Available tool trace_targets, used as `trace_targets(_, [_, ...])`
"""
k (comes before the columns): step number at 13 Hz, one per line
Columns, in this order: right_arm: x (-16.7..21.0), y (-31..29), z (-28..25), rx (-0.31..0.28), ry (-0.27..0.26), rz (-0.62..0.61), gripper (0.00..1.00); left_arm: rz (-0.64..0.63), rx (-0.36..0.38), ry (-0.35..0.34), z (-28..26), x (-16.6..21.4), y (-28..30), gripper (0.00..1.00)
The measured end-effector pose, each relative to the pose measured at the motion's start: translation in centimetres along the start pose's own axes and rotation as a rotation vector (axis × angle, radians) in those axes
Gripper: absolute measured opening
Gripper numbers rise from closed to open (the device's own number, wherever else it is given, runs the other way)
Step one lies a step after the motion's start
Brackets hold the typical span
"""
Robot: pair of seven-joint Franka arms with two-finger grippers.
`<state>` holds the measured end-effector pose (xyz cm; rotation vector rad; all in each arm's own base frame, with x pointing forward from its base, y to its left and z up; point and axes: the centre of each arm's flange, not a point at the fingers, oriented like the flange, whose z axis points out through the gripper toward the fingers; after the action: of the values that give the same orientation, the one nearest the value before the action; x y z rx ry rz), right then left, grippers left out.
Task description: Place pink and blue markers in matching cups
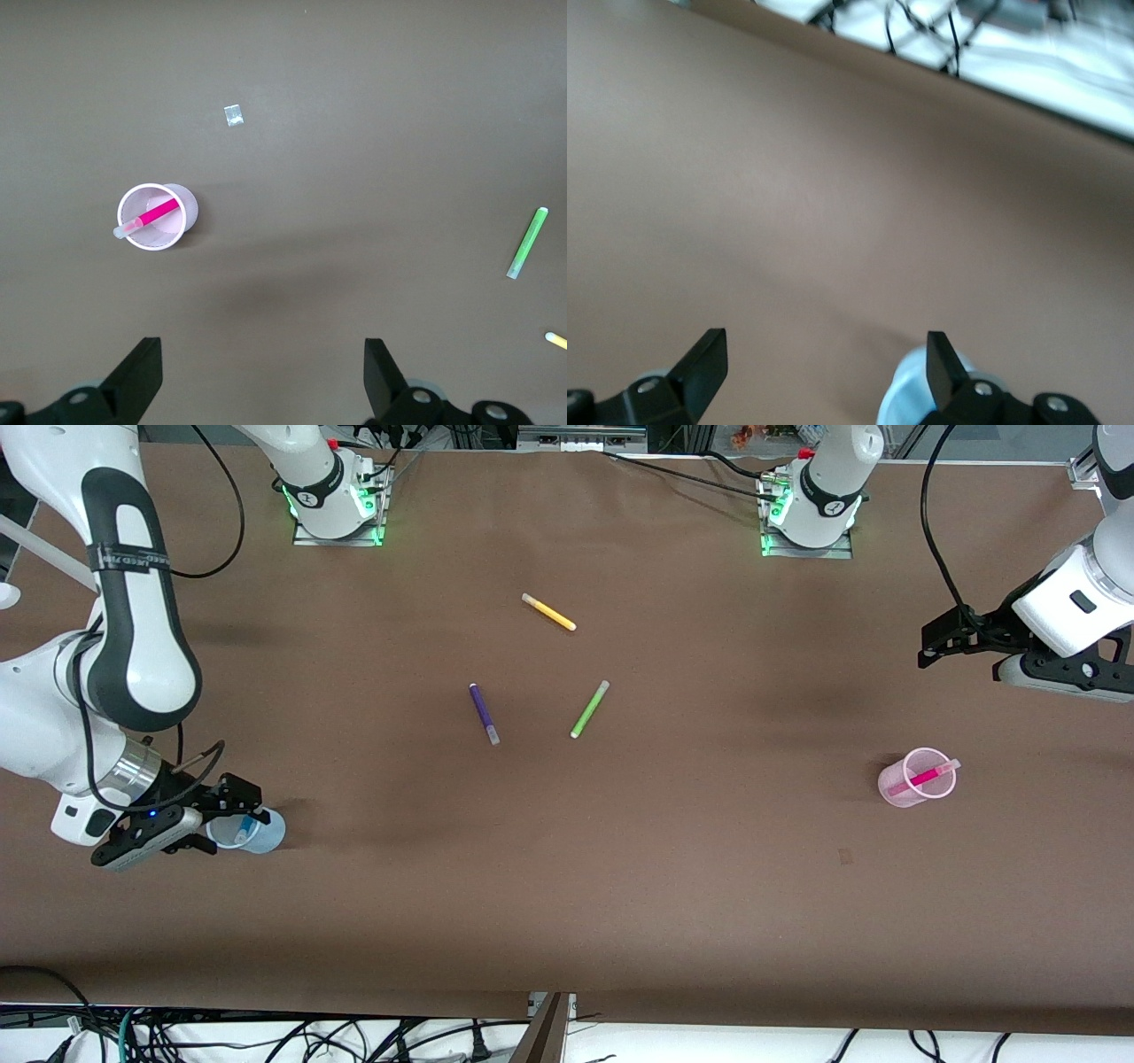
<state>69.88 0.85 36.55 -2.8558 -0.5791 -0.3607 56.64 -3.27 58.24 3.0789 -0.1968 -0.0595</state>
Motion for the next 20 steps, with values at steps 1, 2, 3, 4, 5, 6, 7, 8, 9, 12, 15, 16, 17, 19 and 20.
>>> trace_targets(1, [0.0,-0.9,-0.4,-0.013,-0.049,0.066,1.0,0.0,0.0,0.0,0.0,0.0,0.0,1.0])
trace_targets(2, [-0.1,-1.9,-0.9,-0.028,-0.101,0.135,1.0,0.0,0.0,0.0,0.0,0.0,0.0,1.0])
trace_targets(3, [-0.4,-2.7,-1.5,-0.036,-0.152,0.209,1.0,0.0,0.0,0.0,0.0,0.0,0.0,1.0])
trace_targets(4, [-0.9,-3.4,-2.1,-0.033,-0.204,0.287,1.0,0.0,0.0,0.0,0.0,0.0,0.0,1.0])
trace_targets(5, [-1.4,-3.9,-2.8,-0.028,-0.252,0.362,1.0,0.0,0.0,0.0,0.0,0.0,0.0,1.0])
trace_targets(6, [-2.0,-4.2,-3.7,-0.029,-0.292,0.43,1.0,0.0,0.0,0.0,0.0,0.0,0.0,1.0])
trace_targets(7, [-2.6,-4.3,-4.8,-0.045,-0.326,0.485,1.0,0.0,0.0,0.0,0.0,0.0,0.0,1.0])
trace_targets(8, [-3.3,-4.7,-6.2,-0.07,-0.362,0.528,1.0,0.0,0.0,0.0,0.0,0.0,0.0,1.0])
trace_targets(9, [-3.8,-5.4,-7.6,-0.093,-0.396,0.556,1.0,0.0,0.0,0.0,0.0,0.0,0.0,1.0])
trace_targets(12, [-4.9,-7.7,-11.9,-0.112,-0.438,0.581,1.0,0.003,0.0,0.0,0.0,0.0,0.2,1.0])
trace_targets(15, [-7.0,-6.8,-18.3,-0.146,-0.423,0.607,1.0,0.001,0.0,0.0,0.0,0.0,0.1,1.0])
trace_targets(16, [-8.0,-6.3,-20.6,-0.19,-0.425,0.61,1.0,0.0,0.0,0.0,0.0,0.0,0.0,1.0])
trace_targets(17, [-8.8,-6.2,-22.3,-0.235,-0.437,0.602,1.0,0.0,0.0,0.0,0.0,0.0,0.0,1.0])
trace_targets(19, [-9.0,-7.9,-24.3,-0.258,-0.445,0.518,1.0,-0.001,0.0,0.0,0.0,0.0,0.0,1.0])
trace_targets(20, [-8.7,-9.1,-24.9,-0.255,-0.444,0.447,1.0,-0.003,0.0,-0.002,0.0,0.0,-0.2,1.0])
